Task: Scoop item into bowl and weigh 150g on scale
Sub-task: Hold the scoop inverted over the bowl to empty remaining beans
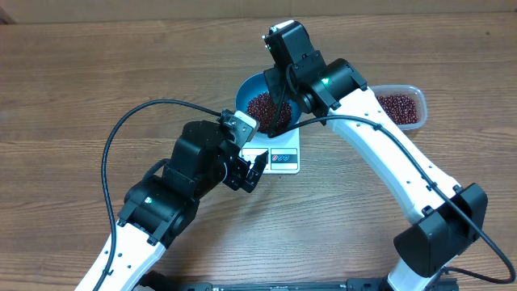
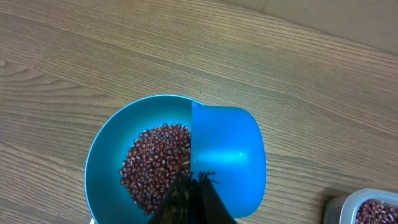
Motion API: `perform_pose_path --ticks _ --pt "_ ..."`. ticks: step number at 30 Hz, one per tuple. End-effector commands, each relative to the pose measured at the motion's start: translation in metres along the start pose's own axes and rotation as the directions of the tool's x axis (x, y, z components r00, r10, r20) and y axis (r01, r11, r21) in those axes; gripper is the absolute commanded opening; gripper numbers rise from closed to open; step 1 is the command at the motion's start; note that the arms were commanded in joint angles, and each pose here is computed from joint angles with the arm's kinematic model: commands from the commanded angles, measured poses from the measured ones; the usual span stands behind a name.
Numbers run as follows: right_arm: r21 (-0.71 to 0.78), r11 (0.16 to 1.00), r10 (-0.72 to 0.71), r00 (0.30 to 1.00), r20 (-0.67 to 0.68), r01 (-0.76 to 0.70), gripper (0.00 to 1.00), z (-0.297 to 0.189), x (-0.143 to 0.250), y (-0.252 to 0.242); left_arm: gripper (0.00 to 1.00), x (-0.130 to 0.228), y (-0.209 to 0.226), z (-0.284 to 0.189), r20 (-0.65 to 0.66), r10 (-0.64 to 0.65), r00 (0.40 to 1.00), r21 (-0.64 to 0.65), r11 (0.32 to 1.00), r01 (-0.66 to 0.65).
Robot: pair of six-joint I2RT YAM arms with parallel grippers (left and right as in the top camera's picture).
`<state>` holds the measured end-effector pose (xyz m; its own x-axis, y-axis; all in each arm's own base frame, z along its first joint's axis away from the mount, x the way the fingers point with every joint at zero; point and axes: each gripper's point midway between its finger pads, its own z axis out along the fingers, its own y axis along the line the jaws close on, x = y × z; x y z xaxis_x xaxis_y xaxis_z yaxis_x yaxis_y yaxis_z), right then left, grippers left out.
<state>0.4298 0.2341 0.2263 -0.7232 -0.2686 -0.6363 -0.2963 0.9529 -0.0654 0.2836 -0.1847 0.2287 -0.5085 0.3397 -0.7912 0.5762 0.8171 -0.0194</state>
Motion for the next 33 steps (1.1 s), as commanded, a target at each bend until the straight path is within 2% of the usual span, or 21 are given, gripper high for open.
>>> perform_pose_path --ticks 1,8,33 --pt "-0.001 1.0 0.004 0.998 0.063 -0.004 0.04 -0.0198 -0.0169 0.0019 1.0 0.0019 -0.0011 0.0018 -0.005 -0.011 1.0 0.009 1.0 0.011" --pt "0.059 0.998 -0.024 0.997 0.079 0.019 0.04 -0.0228 -0.018 0.0022 1.0 0.0019 -0.0011 0.0018 -0.005 -0.011 1.0 0.009 1.0 0.011" --pt "0.047 0.999 -0.029 0.997 0.074 0.025 0.04 -0.0242 -0.0153 0.01 1.0 0.0017 -0.0011 0.0017 -0.004 -0.011 1.0 0.009 1.0 0.011"
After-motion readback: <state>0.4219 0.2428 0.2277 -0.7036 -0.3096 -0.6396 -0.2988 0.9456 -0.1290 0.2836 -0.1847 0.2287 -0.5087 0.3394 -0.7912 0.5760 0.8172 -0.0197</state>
